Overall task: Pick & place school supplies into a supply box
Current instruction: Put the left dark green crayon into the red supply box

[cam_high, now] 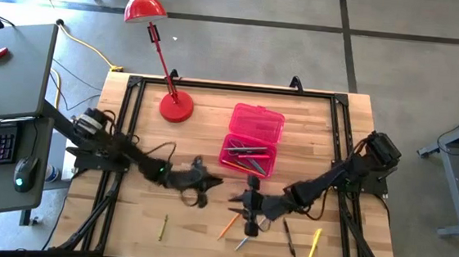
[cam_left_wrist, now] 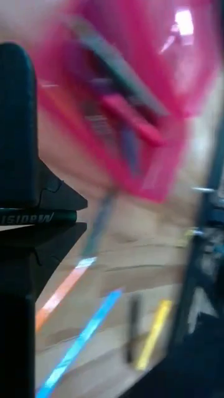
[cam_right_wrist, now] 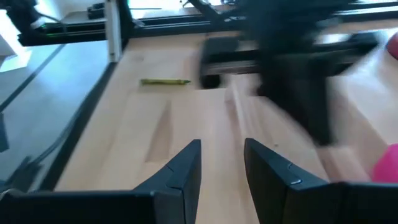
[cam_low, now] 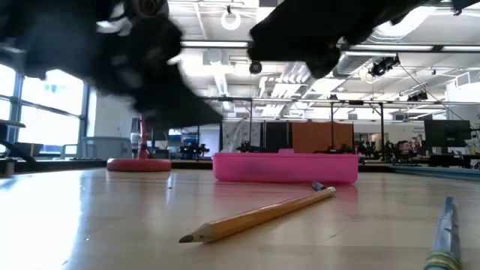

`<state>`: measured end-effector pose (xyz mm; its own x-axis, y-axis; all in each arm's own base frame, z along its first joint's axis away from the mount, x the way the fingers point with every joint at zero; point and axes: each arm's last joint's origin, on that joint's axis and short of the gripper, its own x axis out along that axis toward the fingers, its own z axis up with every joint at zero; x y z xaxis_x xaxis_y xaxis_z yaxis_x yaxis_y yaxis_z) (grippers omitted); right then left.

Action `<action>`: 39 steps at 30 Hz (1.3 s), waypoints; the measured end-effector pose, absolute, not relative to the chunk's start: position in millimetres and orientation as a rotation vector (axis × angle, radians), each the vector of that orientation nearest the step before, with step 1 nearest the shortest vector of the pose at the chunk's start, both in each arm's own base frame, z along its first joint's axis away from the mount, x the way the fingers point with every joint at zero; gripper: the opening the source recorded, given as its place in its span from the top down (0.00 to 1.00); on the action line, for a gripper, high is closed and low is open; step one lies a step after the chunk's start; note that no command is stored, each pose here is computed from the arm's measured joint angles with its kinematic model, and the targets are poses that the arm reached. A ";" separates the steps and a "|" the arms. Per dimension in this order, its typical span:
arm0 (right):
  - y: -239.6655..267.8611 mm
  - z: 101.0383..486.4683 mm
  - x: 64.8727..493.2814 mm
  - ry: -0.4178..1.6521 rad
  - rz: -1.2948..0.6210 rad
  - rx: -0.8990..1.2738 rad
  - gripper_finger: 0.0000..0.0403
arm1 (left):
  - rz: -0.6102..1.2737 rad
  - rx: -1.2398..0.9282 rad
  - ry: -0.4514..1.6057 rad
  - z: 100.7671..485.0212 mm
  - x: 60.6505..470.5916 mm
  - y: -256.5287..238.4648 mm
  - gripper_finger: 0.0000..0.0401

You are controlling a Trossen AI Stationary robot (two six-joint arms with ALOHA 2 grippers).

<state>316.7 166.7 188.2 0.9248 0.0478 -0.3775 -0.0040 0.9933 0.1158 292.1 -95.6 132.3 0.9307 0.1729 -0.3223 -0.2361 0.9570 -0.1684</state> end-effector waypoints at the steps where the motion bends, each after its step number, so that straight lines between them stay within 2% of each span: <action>1: 171.4 188.2 314.0 0.388 0.027 0.107 0.75 | 0.202 -0.194 0.292 139.3 301.0 -87.4 0.87; 8: 194.3 183.6 295.7 0.410 0.005 0.042 0.75 | 0.173 -0.132 0.275 176.8 351.8 -21.4 0.87; 15: 199.8 169.1 280.2 0.554 -0.052 0.114 0.75 | 0.209 -0.205 0.392 186.4 362.8 29.1 0.87; 20: 195.8 161.2 274.2 0.634 -0.125 0.177 0.75 | 0.203 -0.218 0.414 170.2 368.0 31.9 0.87; 28: 195.4 160.7 273.7 0.638 -0.132 0.171 0.75 | 0.199 -0.246 0.402 135.2 388.4 32.6 0.87; 35: 193.9 158.6 272.1 0.668 -0.090 0.003 0.75 | 0.261 -0.243 0.453 121.9 403.3 35.6 0.86; 39: 194.1 158.2 271.7 0.682 -0.043 -0.101 0.75 | 0.263 -0.242 0.470 127.7 411.6 36.3 0.79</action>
<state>271.7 194.1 158.2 0.7756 -0.0726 -0.6271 0.0064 0.9942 -0.1071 411.6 36.3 127.7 0.8592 0.1928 -0.4740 -0.3032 0.9380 -0.1680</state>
